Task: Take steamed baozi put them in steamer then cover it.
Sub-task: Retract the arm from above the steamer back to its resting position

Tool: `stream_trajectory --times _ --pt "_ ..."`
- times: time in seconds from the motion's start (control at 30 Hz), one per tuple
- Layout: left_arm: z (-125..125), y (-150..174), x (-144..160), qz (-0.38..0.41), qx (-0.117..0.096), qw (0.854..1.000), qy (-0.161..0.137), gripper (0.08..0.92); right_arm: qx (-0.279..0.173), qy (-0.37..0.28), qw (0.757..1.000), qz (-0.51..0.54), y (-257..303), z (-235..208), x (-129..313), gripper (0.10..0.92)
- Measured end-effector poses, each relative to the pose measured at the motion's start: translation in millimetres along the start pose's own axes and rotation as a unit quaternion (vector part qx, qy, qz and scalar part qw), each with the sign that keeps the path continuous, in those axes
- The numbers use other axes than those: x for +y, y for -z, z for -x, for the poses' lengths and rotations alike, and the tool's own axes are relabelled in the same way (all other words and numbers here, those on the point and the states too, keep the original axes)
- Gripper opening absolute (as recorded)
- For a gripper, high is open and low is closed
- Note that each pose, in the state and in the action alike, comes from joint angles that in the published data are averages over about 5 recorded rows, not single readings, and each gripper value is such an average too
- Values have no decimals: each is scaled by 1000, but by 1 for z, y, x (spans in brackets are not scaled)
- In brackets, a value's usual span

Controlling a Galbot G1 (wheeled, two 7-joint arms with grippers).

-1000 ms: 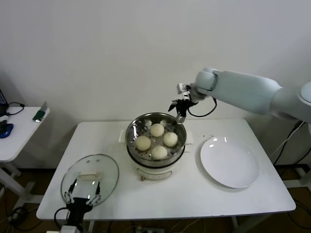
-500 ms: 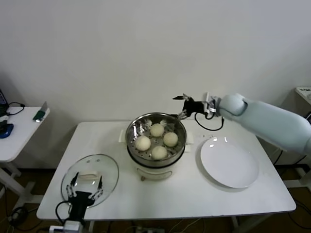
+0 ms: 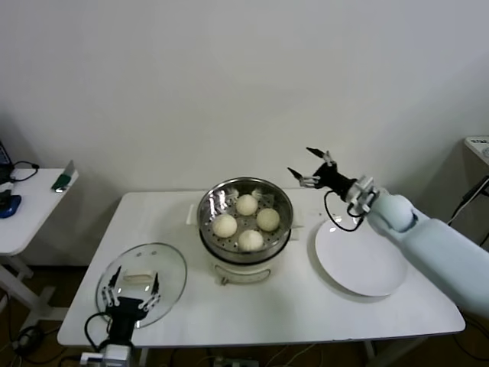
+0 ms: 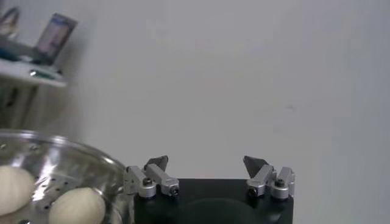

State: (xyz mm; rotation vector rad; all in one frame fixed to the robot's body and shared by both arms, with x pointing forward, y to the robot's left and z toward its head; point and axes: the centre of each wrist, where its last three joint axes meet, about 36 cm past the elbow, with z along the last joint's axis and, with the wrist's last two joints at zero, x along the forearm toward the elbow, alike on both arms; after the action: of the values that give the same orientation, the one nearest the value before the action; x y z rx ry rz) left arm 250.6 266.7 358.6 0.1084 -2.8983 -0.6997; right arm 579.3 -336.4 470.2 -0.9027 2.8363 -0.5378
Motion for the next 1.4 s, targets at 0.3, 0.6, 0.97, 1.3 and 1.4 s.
stream_trajectory --times 0.3,0.6,0.97,1.3,1.4 --pt "8 4 6 172 -22 985 7 823 6 -102 992 73 -37 -61 39 823" --pt "16 -4 -1 396 -27 918 -11 823 44 -170 977 118 -66 -118 58 823" --pt "34 -40 -15 545 21 838 -5 823 74 -201 968 133 -87 -150 72 823" --pt "64 -66 -20 586 32 809 12 823 89 -207 964 139 -98 -162 81 823" --pt "72 -71 -22 592 31 805 19 823 92 -206 964 139 -101 -163 84 823"
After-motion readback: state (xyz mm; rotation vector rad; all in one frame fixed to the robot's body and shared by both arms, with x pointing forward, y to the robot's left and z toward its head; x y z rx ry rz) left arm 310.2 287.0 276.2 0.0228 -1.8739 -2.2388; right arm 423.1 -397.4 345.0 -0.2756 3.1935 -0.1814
